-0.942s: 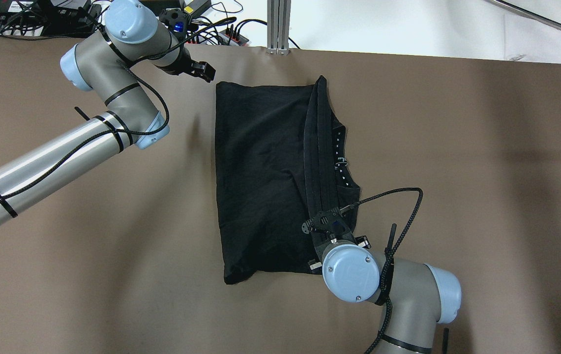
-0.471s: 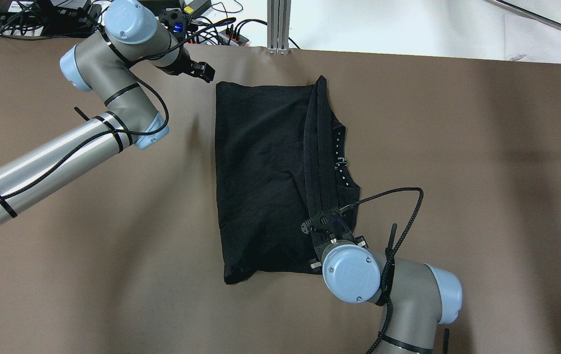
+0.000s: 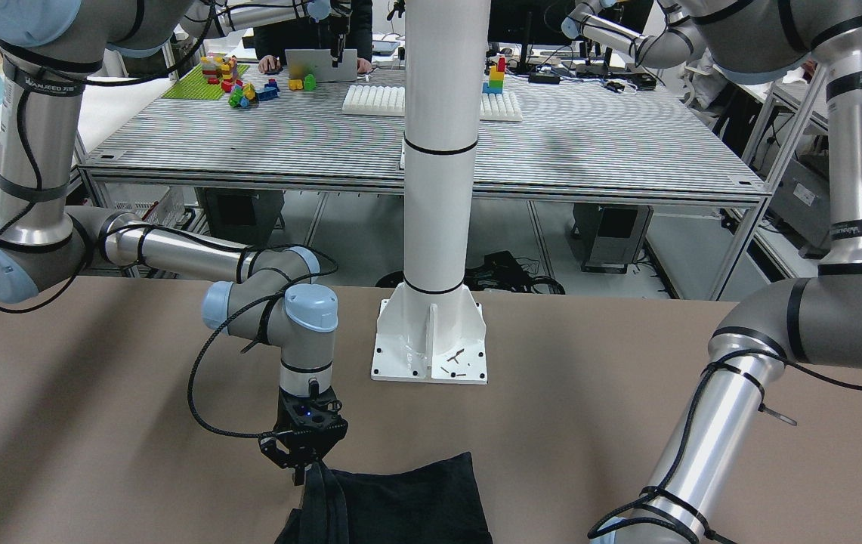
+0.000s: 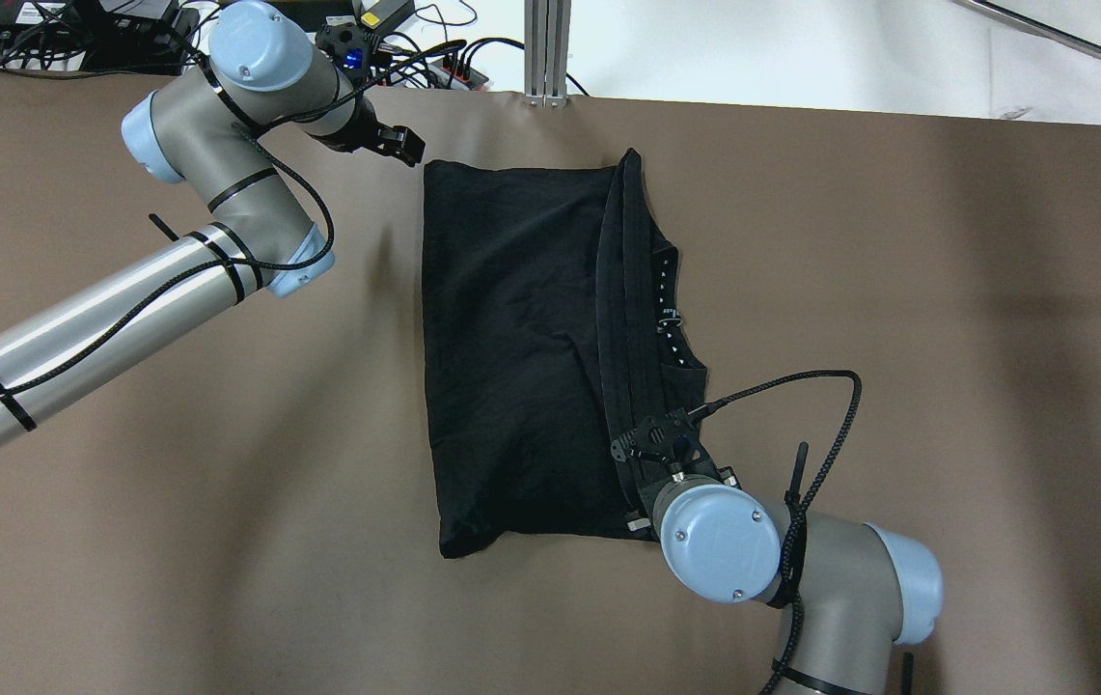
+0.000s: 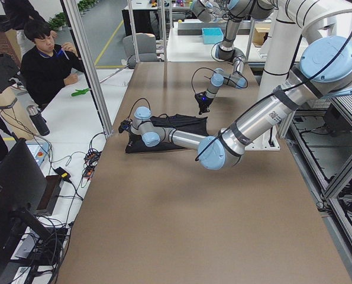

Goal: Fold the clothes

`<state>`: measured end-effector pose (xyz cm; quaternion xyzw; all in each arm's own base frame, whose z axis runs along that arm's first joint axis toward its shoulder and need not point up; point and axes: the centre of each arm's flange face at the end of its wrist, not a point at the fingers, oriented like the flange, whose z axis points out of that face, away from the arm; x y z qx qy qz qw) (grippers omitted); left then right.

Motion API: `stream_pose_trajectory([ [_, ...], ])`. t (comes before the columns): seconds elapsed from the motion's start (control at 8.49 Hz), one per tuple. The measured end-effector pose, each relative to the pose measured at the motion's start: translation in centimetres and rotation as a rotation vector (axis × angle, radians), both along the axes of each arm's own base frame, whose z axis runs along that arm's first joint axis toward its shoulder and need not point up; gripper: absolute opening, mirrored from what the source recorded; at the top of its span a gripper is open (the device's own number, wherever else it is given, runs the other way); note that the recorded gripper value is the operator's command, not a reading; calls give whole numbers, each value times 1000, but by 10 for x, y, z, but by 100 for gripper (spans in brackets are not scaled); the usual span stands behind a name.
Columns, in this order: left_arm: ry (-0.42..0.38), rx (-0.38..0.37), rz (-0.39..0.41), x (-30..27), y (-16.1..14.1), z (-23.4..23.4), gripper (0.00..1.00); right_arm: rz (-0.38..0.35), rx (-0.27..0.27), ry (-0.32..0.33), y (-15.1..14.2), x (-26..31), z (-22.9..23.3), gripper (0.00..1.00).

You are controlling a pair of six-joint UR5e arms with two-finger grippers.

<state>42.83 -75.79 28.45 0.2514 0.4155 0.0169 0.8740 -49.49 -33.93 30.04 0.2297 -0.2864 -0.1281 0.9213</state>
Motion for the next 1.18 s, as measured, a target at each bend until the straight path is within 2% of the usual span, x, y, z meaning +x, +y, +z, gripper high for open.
stream_pose_trajectory([
  [0.24,3,2,7,5,7,3,94,13,-11,-23,2,-2,-8,50],
  [0.59,4,0,9,6,9,4,95,63,-55,-39,-8,-33,-17,45],
  [0.94,4,0,11,7,10,4,95,71,-67,-14,-15,-50,-9,31],
  [1.18,3,0,11,7,10,3,95,69,-64,-14,-17,-49,-9,16],
])
